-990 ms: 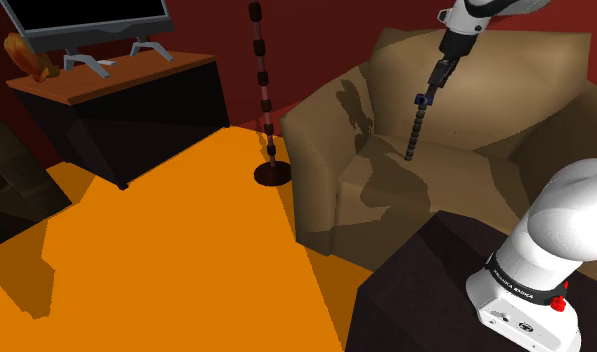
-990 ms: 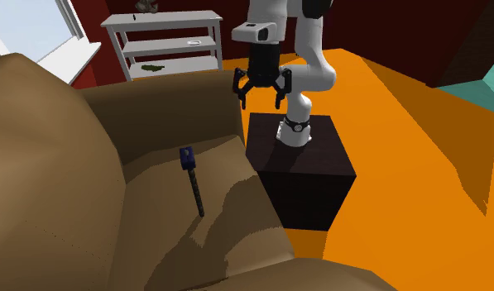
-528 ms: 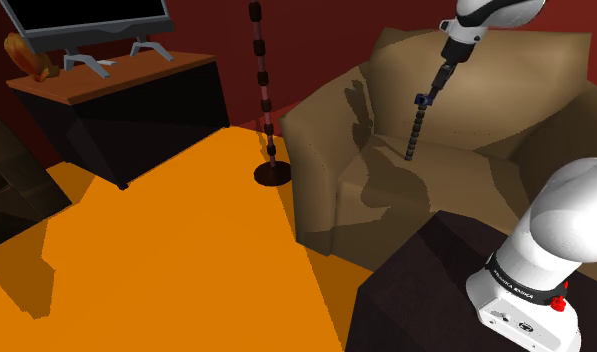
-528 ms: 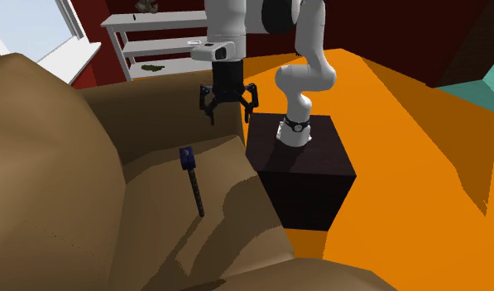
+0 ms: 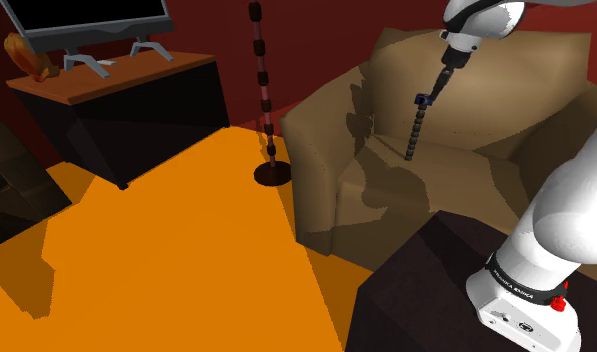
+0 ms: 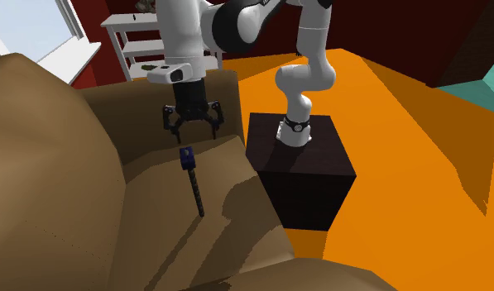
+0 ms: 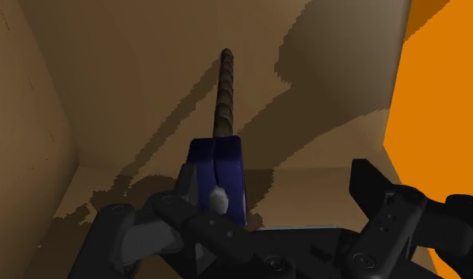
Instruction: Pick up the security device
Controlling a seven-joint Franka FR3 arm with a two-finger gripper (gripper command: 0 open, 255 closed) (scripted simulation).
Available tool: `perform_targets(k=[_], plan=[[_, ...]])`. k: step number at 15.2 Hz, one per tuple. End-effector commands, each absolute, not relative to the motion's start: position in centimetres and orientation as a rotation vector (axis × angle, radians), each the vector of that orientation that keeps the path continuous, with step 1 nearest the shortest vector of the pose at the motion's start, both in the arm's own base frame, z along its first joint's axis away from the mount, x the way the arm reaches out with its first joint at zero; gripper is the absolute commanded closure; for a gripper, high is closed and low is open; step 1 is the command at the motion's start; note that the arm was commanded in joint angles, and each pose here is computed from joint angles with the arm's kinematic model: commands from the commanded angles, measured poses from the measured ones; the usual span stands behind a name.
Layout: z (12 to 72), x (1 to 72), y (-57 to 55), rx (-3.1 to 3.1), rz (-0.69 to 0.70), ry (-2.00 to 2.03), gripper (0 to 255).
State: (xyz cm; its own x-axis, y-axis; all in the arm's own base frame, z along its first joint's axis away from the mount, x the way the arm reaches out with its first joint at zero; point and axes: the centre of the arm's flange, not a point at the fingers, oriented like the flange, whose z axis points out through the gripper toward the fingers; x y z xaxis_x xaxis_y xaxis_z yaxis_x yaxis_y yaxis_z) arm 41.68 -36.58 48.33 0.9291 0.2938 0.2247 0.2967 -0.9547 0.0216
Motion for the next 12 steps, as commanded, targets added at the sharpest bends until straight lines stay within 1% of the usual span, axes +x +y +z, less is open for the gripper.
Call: perform_targets(k=[1, 11, 12], plan=[[47.2, 43.0, -39.3, -3.062, -0.373, -0.503, 0], [42.9, 43.2, -39.9, -3.059, -0.376, -0.509, 0], [42.9, 43.2, -39.8, -3.059, -0.376, -0.509, 255]])
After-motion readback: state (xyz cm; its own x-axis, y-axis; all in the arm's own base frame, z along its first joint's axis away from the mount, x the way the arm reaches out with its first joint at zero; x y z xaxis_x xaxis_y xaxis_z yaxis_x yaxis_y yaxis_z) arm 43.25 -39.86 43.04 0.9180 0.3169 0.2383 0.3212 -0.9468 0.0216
